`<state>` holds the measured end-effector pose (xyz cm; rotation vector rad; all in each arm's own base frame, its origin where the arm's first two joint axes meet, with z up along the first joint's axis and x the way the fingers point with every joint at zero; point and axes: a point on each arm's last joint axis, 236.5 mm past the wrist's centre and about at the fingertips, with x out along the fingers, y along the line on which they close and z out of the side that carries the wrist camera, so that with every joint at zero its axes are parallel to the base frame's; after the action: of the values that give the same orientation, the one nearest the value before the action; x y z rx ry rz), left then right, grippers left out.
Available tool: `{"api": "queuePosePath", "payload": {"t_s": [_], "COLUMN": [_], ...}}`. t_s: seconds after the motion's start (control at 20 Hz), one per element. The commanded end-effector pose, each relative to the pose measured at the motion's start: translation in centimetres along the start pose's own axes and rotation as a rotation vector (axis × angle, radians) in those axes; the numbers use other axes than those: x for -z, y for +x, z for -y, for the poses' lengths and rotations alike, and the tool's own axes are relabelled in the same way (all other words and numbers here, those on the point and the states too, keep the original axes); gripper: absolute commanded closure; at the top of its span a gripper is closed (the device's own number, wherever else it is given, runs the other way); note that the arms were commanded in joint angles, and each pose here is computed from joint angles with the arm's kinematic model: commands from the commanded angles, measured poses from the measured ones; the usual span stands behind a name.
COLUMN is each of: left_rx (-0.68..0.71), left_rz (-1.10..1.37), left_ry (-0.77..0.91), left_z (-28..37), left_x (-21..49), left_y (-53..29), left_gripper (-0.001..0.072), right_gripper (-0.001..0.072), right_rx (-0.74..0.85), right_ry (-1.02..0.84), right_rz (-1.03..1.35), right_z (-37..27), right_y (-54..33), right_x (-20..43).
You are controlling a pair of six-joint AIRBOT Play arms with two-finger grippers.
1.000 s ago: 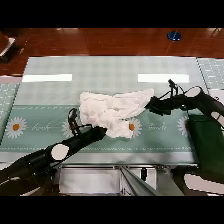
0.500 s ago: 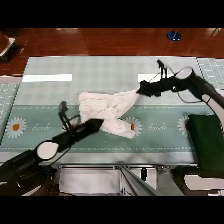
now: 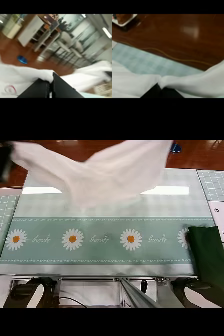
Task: Fold the shirts.
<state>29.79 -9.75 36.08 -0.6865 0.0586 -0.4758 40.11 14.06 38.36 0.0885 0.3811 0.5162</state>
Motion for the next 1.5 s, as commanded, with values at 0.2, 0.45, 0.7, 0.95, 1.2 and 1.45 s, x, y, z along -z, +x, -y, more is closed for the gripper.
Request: {"api": "queuePosePath", "payload": {"t_s": [0.2, 0.45, 0.7, 0.95, 1.2, 1.45], "left_rx": [-0.331, -0.42, -0.498, -0.449, -0.56, -0.63], "left_rz": [0.098, 0.179, -0.187, -0.572, -0.59, -0.554], "left_ry": [0.579, 0.705, 0.523, 0.197, -0.015, -0.134], "left_z": [7.3, 10.7, 1.8, -10.2, -22.0, -29.6], "left_x": [-11.3, -12.4, -4.2, 10.0, 15.4, 17.3], "left_y": [-9.1, -14.5, -12.7, -7.9, -3.2, 2.4], "left_gripper": [0.0691, 0.069, 0.069, 0.069, 0.069, 0.0689], "right_gripper": [0.0693, 0.0693, 0.0693, 0.0694, 0.0694, 0.0693], "right_rx": [0.243, 0.294, 0.307, 0.299, 0.273, 0.169], "right_ry": [-0.19, -0.152, -0.083, 0.036, 0.16, 0.334], "right_rz": [0.224, 0.186, -0.004, -0.238, -0.41, -0.516], "right_z": [-3.9, -4.9, -2.9, 2.6, 8.4, 11.2], "right_y": [-21.7, -27.3, -24.0, -11.8, 3.2, 17.0], "right_x": [-2.6, 1.3, 5.7, 13.6, 19.6, 23.5]}}
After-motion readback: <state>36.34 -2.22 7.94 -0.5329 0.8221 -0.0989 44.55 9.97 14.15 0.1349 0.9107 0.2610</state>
